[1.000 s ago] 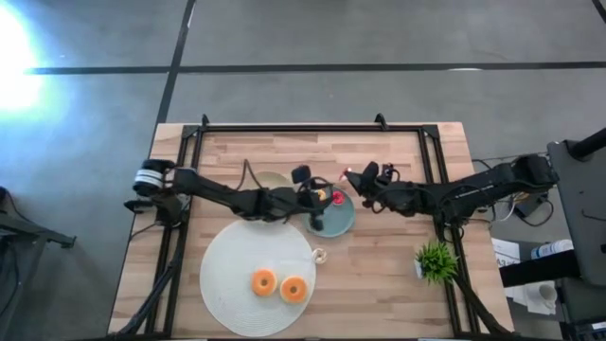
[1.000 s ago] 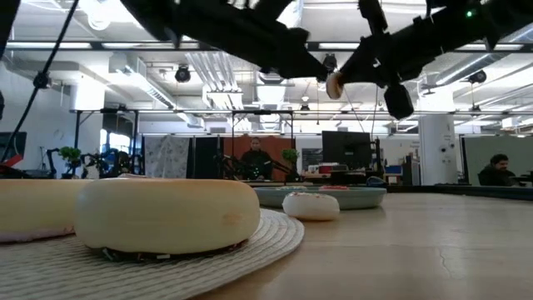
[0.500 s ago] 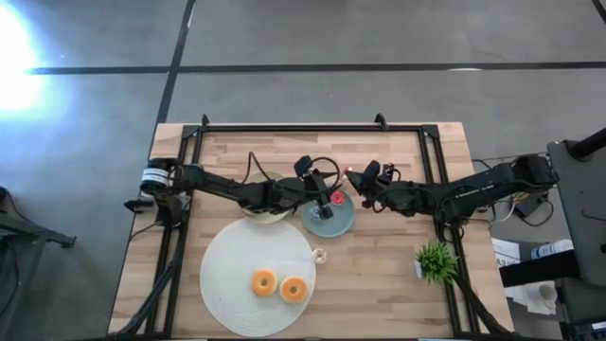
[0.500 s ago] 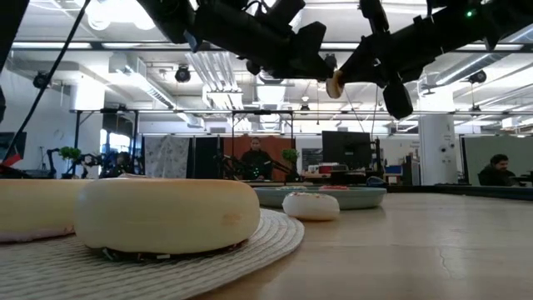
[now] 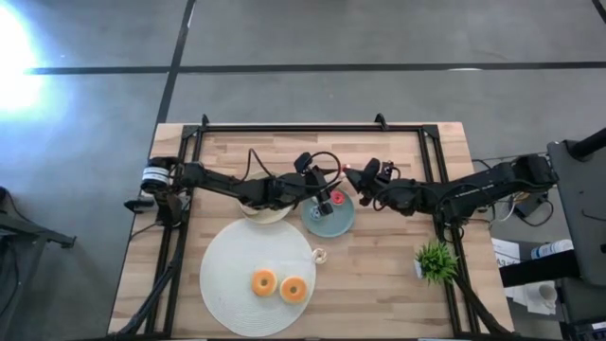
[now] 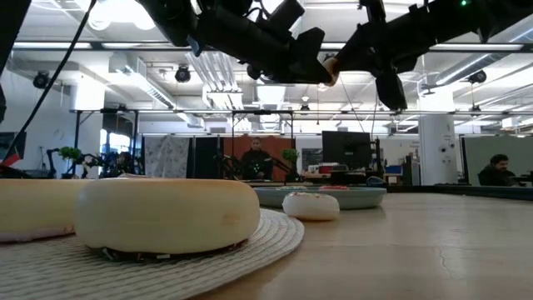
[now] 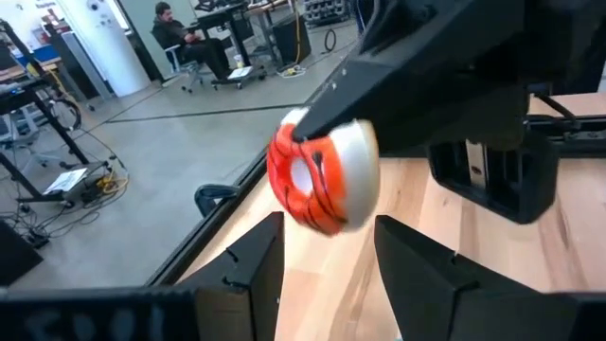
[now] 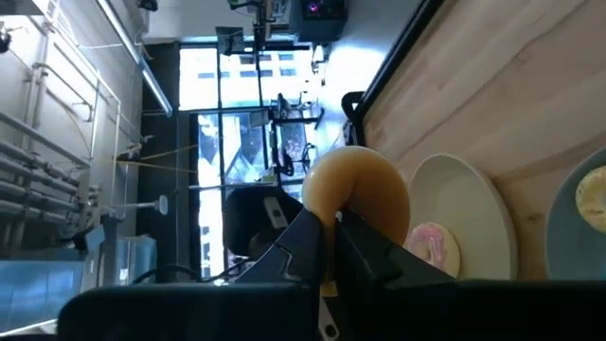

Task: Pick & Place donuts
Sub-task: Put the small orange donut on the blue plate

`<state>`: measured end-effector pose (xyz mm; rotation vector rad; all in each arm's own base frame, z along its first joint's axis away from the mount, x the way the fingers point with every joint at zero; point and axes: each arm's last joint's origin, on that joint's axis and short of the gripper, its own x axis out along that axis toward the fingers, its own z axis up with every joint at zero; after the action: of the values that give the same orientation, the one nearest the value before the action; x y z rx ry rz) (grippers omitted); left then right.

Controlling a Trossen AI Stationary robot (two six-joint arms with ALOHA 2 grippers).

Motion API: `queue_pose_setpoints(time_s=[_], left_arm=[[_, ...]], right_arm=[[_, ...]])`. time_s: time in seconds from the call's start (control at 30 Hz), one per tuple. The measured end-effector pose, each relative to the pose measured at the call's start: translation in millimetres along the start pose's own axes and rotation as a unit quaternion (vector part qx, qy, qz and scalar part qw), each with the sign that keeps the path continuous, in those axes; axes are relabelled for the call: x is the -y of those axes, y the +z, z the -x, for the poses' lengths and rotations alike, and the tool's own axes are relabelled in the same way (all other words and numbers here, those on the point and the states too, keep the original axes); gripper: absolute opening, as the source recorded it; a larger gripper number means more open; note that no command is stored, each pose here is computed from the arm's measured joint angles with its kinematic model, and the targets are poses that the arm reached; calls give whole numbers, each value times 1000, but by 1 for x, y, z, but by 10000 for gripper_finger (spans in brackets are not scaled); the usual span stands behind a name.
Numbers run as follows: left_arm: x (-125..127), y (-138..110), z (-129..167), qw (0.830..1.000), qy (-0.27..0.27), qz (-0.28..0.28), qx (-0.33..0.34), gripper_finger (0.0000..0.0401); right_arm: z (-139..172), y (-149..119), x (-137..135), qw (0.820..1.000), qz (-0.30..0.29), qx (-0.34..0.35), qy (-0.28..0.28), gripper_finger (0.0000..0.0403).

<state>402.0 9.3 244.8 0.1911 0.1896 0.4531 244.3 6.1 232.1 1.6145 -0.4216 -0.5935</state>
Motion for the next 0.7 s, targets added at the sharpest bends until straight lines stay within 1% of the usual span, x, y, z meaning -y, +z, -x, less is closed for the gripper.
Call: queue_pose_setpoints(time_s=[0.33, 0.43, 0.57, 0.7], left_arm=[[-2, 0, -1, 1000, 3, -3, 0, 140], [-2, 0, -1, 1000, 6, -3, -1, 133], [-3, -2, -1, 1000, 11, -8, -11, 103], [-3, -3, -1, 1000, 9, -13, -18, 56]], right_arm=[[-12, -10, 6, 999, -26, -11, -16, 13], [-14, -13, 6, 999, -26, -10, -17, 13], [-15, -13, 5, 1000, -24, -9, -16, 13], [-14, -12, 5, 1000, -17, -9, -18, 15]])
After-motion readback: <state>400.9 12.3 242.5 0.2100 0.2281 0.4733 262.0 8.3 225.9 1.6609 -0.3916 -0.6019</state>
